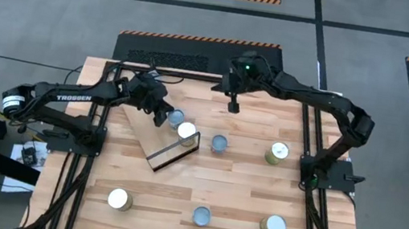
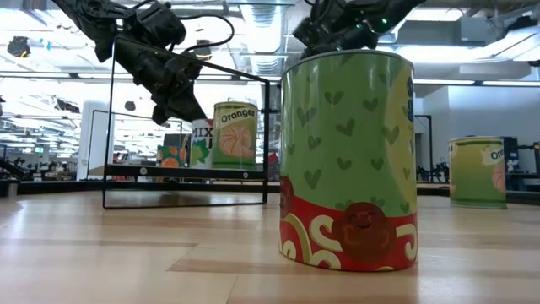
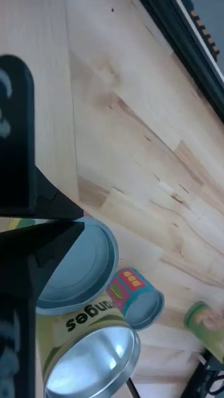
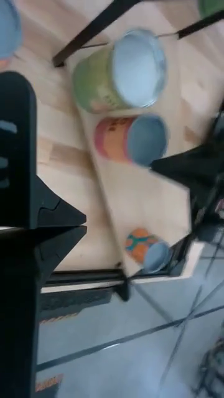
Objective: Pick and place cans onto a shelf
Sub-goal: Put the canned mixed fruits on the shelf, then put the left canned pears on the shelf
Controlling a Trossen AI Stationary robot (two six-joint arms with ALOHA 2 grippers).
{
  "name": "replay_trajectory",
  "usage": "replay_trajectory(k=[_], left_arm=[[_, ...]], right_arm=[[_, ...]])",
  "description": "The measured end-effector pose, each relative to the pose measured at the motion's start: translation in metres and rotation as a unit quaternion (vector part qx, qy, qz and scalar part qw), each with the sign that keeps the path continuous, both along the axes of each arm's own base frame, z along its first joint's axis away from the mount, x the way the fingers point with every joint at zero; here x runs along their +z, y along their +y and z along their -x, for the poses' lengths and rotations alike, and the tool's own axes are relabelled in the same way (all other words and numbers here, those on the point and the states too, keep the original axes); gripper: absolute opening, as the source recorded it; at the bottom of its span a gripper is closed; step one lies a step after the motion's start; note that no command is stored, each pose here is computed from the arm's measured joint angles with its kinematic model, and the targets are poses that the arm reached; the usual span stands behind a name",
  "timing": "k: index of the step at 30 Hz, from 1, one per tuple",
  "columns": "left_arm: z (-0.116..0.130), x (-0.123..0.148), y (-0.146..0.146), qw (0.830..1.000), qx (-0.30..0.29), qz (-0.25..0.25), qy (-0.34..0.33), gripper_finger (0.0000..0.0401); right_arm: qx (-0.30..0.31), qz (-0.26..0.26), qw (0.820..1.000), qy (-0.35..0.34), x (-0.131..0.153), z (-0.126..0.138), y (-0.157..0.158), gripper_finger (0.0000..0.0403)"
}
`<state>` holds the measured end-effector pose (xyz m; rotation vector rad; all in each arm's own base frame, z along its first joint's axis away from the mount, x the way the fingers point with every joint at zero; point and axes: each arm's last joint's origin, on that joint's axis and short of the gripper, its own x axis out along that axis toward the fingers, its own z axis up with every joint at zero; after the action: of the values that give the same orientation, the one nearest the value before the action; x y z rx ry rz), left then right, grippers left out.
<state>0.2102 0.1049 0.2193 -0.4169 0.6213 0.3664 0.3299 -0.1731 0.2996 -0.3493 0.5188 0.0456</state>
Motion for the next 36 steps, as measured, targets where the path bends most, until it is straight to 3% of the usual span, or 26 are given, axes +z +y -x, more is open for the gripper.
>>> replay_trajectory(k=[9,14,25,36], left_arm=[[0.0,0.0,0.0,1.0,0.001,0.002,0.002,0.0002],[0.001,-0.001,-0.001,1.0,0.0,0.004,0.006,0.0026],[0.002,0.009,-0.002,1.0,-0.024,-0.003,0.006,0.0088],[0.016,0.029,-0.012,0.995,-0.051,-0.076,-0.024,0.0098]], right_arm=[[-0.003,-0.012,1.0,-0.006,-0.01,0.001,0.006,0.0007],[0.009,-0.009,1.0,-0.007,-0.008,-0.001,0.013,0.0005],[0.004,0.011,1.0,-0.004,0.023,0.035,0.027,0.0004],[-0.042,-0.029,0.995,-0.089,-0.02,0.076,0.048,0.0005]])
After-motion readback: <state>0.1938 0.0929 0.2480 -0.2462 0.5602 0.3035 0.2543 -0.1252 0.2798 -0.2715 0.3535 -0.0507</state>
